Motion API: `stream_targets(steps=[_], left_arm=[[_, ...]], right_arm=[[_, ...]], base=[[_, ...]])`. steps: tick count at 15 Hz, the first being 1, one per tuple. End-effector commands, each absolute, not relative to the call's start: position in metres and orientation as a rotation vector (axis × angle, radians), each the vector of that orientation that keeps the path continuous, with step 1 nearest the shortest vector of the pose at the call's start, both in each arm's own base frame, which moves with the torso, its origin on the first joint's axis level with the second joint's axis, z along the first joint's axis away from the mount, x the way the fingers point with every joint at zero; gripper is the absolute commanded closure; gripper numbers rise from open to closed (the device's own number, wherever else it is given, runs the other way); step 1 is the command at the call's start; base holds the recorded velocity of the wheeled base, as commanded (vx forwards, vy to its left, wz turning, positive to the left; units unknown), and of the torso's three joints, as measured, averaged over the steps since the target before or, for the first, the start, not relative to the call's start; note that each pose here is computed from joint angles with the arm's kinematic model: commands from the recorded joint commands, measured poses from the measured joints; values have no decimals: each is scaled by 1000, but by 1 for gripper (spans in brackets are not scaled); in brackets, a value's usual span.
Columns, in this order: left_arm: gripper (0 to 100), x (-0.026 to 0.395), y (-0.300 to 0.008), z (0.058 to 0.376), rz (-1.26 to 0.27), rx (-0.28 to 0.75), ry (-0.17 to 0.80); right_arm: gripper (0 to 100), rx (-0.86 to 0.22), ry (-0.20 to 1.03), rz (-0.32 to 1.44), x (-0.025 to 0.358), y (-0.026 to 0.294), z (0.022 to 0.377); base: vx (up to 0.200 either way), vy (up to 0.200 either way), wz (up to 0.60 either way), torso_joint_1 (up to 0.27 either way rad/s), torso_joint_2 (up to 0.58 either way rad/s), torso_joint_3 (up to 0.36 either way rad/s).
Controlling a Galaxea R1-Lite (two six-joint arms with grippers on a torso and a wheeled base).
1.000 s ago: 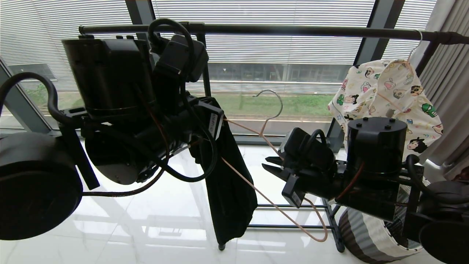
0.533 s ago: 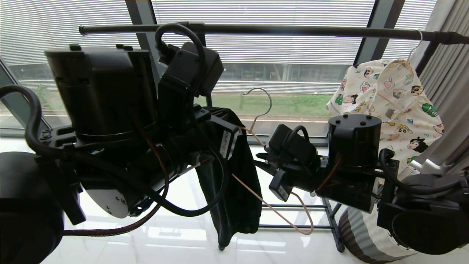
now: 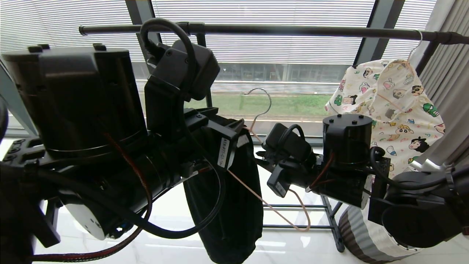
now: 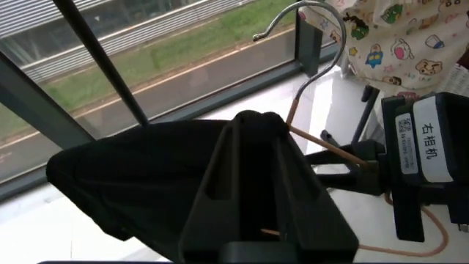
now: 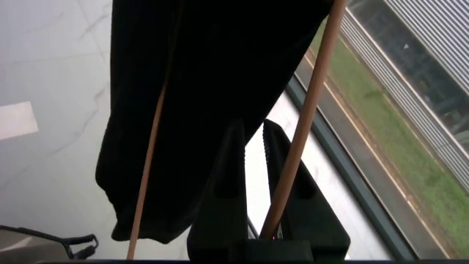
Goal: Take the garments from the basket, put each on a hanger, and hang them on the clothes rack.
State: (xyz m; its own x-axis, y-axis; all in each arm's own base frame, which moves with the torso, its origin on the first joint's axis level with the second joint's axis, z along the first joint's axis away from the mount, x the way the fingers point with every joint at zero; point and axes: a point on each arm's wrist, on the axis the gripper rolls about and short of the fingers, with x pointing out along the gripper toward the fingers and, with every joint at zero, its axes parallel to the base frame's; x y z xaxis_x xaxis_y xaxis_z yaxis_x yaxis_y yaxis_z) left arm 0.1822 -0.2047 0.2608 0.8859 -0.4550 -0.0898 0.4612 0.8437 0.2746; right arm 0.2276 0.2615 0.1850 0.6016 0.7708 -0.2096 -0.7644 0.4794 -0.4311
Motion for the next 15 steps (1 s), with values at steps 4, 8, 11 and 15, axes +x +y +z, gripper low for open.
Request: stream_targets(steps=[4,8,11,15], left_arm=[[0,172,-194,272,-483,271,-14],[0,169,-129,243,-499,415,23],[0,180,-83,224,-642,657,-25],[0,163,-99,194,-885,697,-5]], right_arm=[[100,-522,-16,899,236,252,188],[100,-591,-21,910,231,225,206],[100,-688,37,1037,212,208,214],[100,-858,32,1209,190,204,211]], base=[[0,0,0,0,0,0],[0,0,0,0,0,0],[0,0,0,0,0,0],[0,0,0,0,0,0]])
